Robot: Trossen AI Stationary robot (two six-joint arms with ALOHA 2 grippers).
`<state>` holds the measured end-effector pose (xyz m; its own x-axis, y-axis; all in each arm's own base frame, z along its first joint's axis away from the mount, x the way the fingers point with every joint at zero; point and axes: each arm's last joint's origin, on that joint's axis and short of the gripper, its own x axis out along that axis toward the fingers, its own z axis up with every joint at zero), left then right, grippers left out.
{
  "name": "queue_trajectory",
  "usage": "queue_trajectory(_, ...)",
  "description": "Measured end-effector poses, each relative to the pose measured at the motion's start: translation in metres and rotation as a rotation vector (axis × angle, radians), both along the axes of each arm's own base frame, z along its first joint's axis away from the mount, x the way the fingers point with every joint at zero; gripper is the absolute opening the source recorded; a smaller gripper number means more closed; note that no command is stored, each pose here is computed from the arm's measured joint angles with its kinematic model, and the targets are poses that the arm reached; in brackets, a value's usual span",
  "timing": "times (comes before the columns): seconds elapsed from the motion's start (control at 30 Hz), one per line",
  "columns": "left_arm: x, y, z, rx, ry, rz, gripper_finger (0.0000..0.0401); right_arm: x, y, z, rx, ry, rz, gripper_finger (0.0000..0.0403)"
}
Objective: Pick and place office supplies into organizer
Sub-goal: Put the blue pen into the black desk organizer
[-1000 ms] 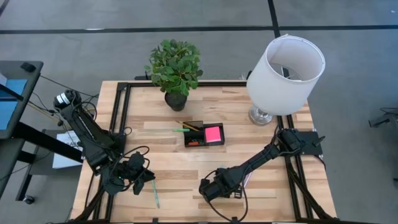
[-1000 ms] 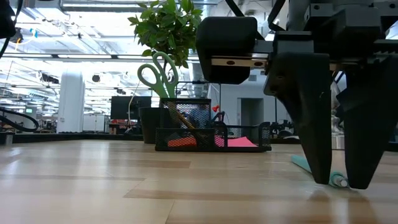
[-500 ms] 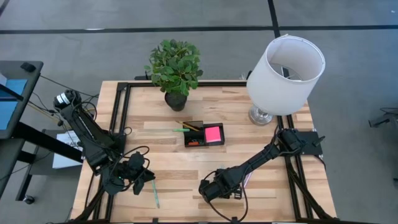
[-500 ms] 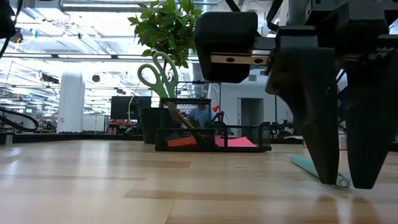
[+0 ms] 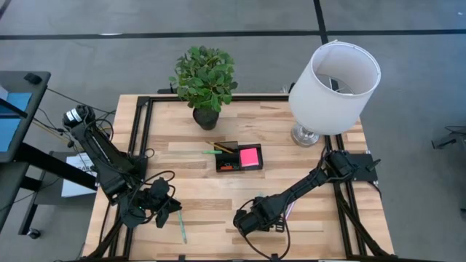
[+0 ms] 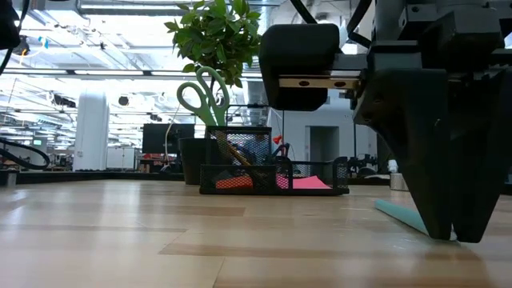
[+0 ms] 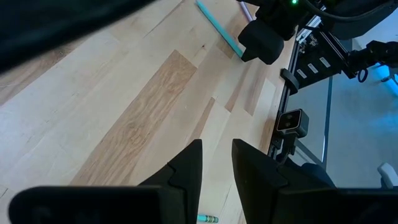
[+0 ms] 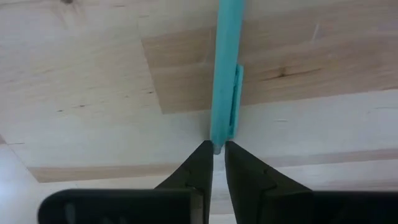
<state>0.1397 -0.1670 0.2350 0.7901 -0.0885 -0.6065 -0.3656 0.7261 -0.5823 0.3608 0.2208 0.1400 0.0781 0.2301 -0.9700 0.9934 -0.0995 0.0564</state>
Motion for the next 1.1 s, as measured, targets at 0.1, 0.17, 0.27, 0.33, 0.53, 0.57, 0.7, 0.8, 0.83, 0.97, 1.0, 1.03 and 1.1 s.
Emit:
queue_trajectory(0.1,0.0,0.0,0.0,0.0,0.0,0.0,0.008,0.0,0.0,0.0,0.0,0.0,0.0,0.0035)
queue_trajectory(0.17,0.0,0.0,0.0,0.0,0.0,0.0,0.008,0.0,0.0,0.0,-0.002,-0.001,-0.001,0.0036)
queue_trajectory(0.27,0.0,0.0,0.0,0.0,0.0,0.0,0.008,0.001,0.0,-0.003,-0.008,0.004,-0.001,0.0035)
queue_trajectory(0.33,0.0,0.0,0.0,0.0,0.0,0.0,0.008,0.001,0.0,-0.004,-0.009,0.007,-0.002,0.0033)
queue_trajectory(0.53,0.0,0.0,0.0,0.0,0.0,0.0,0.008,0.002,-0.001,-0.009,0.011,0.032,-0.001,0.0021)
queue_trajectory(0.57,0.0,0.0,0.0,0.0,0.0,0.0,0.008,0.002,-0.001,-0.009,0.009,0.032,-0.002,0.0019)
queue_trajectory(0.7,0.0,0.0,0.0,0.0,0.0,0.0,0.008,0.003,-0.003,-0.011,0.011,0.043,-0.004,0.0012)
queue_trajectory(0.8,0.0,0.0,0.0,0.0,0.0,0.0,0.008,0.004,-0.005,-0.011,0.008,0.043,-0.001,0.0006)
queue_trajectory(0.83,0.0,0.0,0.0,0.0,0.0,0.0,0.008,0.005,-0.006,-0.011,0.008,0.039,0.015,0.0004)
queue_trajectory(0.97,0.0,0.0,0.0,0.0,0.0,0.0,0.008,0.009,-0.014,-0.012,0.011,0.015,0.112,0.0002)
queue_trajectory(1.0,0.0,0.0,0.0,0.0,0.0,0.0,0.008,0.01,-0.016,-0.012,0.016,0.014,0.124,0.0002)
queue_trajectory(1.03,0.0,0.0,0.0,0.0,0.0,0.0,0.008,0.011,-0.018,-0.012,0.023,0.014,0.135,0.0001)
queue_trajectory(1.1,0.0,0.0,0.0,0.0,0.0,0.0,0.008,0.012,-0.02,-0.012,0.041,0.016,0.159,0.0001)
